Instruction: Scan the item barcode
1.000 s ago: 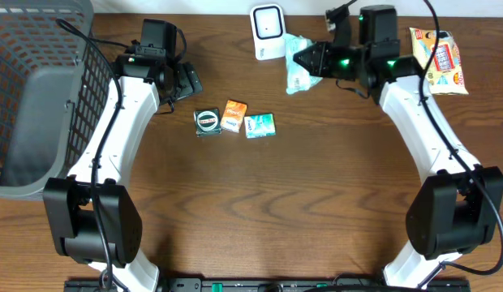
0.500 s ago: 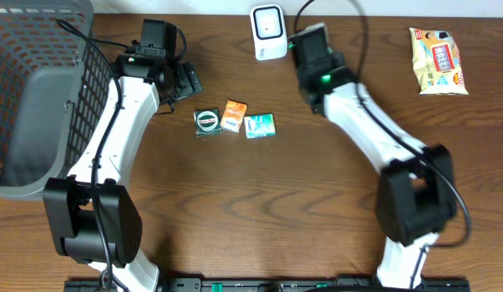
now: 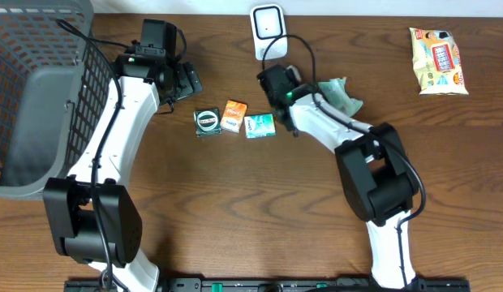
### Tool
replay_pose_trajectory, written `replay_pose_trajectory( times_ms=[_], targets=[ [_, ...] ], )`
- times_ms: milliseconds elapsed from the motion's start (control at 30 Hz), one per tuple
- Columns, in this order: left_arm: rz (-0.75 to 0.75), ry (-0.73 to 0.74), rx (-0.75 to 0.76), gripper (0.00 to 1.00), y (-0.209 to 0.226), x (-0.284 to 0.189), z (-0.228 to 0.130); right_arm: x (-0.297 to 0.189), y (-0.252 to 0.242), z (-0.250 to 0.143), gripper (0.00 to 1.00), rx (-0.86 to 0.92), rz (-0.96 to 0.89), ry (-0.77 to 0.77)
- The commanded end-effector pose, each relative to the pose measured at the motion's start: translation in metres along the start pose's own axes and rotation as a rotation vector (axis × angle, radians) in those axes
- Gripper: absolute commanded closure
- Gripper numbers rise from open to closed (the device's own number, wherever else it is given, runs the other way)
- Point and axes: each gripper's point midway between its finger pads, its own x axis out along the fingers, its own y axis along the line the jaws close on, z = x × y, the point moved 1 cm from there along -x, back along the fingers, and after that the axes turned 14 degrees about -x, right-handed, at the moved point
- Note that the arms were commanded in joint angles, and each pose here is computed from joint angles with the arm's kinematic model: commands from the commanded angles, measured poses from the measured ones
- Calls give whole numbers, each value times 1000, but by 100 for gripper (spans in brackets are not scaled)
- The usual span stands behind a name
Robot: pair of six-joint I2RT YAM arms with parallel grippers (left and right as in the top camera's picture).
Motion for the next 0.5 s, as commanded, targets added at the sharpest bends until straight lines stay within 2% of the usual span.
replay_pose_trajectory(
  times_ms=[0, 133, 267, 367, 400, 467],
  targets=[
    [7, -6, -2, 2, 0, 0, 2, -8, 25, 9, 73, 111, 159, -43],
    [7, -6, -2, 2, 0, 0, 2, -18, 20, 15, 73, 168, 179, -68],
    [7, -6, -2, 2, 0, 0, 2, -36, -17, 24, 58, 263, 151, -125],
    [7, -6, -2, 2, 0, 0, 2, -41, -54, 25, 51, 343, 133, -164],
    [7, -6, -2, 2, 0, 0, 2, -35, -71, 23, 44, 381, 177, -192],
    [7, -6, -2, 2, 0, 0, 2, -23, -77, 21, 36, 387, 311, -233]
  ],
)
